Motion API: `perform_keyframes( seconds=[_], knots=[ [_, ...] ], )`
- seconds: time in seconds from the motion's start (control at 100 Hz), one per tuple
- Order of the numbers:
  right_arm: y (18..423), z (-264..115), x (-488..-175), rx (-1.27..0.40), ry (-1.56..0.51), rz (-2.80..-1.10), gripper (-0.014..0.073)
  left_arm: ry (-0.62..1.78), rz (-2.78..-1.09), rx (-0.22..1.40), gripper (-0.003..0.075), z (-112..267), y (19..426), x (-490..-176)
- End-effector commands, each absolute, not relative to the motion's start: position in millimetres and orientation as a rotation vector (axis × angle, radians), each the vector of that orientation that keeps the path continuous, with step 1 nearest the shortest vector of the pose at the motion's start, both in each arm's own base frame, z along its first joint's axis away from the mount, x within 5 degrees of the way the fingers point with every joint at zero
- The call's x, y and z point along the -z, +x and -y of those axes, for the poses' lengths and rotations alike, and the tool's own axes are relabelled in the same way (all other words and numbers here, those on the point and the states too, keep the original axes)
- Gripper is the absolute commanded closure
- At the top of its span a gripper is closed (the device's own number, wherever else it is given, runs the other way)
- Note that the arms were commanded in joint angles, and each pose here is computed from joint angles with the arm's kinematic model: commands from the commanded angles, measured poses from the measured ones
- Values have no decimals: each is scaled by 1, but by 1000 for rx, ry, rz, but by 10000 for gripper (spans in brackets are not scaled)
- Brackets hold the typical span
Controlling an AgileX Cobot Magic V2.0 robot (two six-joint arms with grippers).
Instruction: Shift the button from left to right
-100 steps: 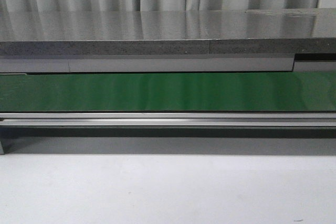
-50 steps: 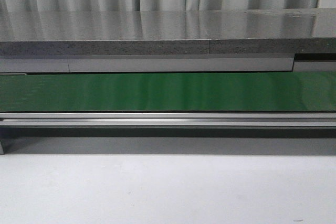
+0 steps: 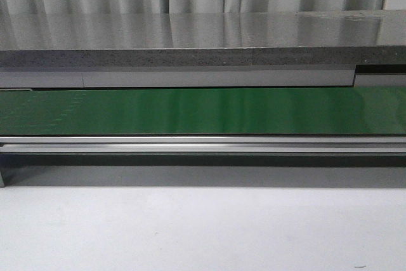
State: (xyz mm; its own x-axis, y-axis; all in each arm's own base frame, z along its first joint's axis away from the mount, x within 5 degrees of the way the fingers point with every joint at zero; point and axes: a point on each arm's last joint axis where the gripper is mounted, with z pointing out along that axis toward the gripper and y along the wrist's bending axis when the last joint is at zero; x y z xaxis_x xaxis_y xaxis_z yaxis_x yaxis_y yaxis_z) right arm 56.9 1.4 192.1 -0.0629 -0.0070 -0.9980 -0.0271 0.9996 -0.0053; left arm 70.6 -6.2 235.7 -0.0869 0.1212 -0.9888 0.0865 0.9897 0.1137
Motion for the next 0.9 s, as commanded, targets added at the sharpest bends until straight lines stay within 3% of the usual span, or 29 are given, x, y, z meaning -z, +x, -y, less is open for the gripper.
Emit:
perform_keyframes(
  seconds=[0.0, 0.89],
  knots=[
    [56, -2, -201, -15, -30, -1522, 663, 126, -1572, -29, 715, 5, 72, -251],
    [56, -1, -200, -14, -30, -1540, 663, 126, -1572, -29, 715, 5, 72, -251]
  ],
)
